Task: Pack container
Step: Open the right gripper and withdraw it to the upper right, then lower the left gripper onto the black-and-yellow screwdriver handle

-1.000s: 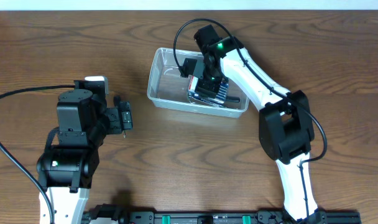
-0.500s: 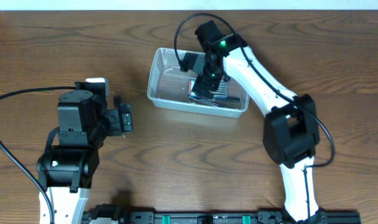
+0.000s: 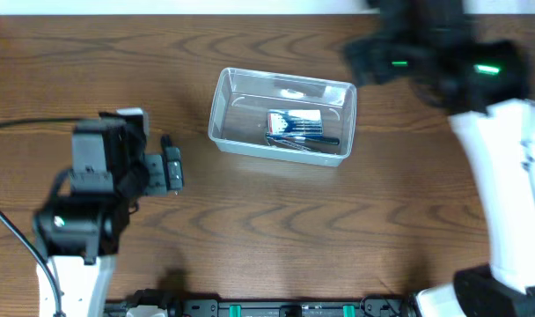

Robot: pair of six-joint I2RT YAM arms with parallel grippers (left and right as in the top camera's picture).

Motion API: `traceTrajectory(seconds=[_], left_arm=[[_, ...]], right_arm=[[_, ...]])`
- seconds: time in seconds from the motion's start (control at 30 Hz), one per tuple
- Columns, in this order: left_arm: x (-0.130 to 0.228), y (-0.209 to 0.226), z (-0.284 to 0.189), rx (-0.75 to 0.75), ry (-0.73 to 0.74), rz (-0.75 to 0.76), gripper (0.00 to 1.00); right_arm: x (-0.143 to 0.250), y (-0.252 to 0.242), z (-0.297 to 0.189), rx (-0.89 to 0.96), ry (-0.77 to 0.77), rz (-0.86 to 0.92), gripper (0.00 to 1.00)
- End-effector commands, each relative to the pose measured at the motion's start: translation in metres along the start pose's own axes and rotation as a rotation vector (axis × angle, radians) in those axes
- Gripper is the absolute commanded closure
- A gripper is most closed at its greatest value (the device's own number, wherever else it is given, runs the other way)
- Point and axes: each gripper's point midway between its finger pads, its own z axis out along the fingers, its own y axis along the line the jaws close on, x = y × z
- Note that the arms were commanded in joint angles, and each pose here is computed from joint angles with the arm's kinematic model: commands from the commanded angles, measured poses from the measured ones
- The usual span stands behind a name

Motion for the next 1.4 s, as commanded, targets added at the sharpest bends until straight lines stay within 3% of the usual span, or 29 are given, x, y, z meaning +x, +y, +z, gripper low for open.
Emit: traceTrajectory(seconds=[0.0,0.2,0.43,0.67,0.9,1.37], left_arm=[[-0.037,-0.001,-0.007,-0.015,0.024,-0.051,0.02],[-0.064,-0.004,0.05,-0.043,0.165,-0.124,0.02],[-0.033,0.007,0.126,-0.101,0.398,-0.165,0.02],[0.007,0.016,0.174,-0.145,0.512,-0.162,0.02],[0.047,0.021,0.209,-0.093,0.537,-0.093,0.02],[0.081,0.038,0.254,-0.145,0.596,-0.161,0.02]], right_arm=[[0.025,-0.033,-0.006,-0.007,0.081,0.318,0.01],[0.083,-0.085,0.021,0.077,0.298,0.417,0.01],[0.127,-0.125,0.073,0.103,0.478,0.461,0.01],[0.165,-0.14,0.118,0.098,0.626,0.441,0.01],[0.174,-0.144,0.137,0.091,0.649,0.44,0.01],[0.175,-0.143,0.136,0.09,0.655,0.441,0.01]])
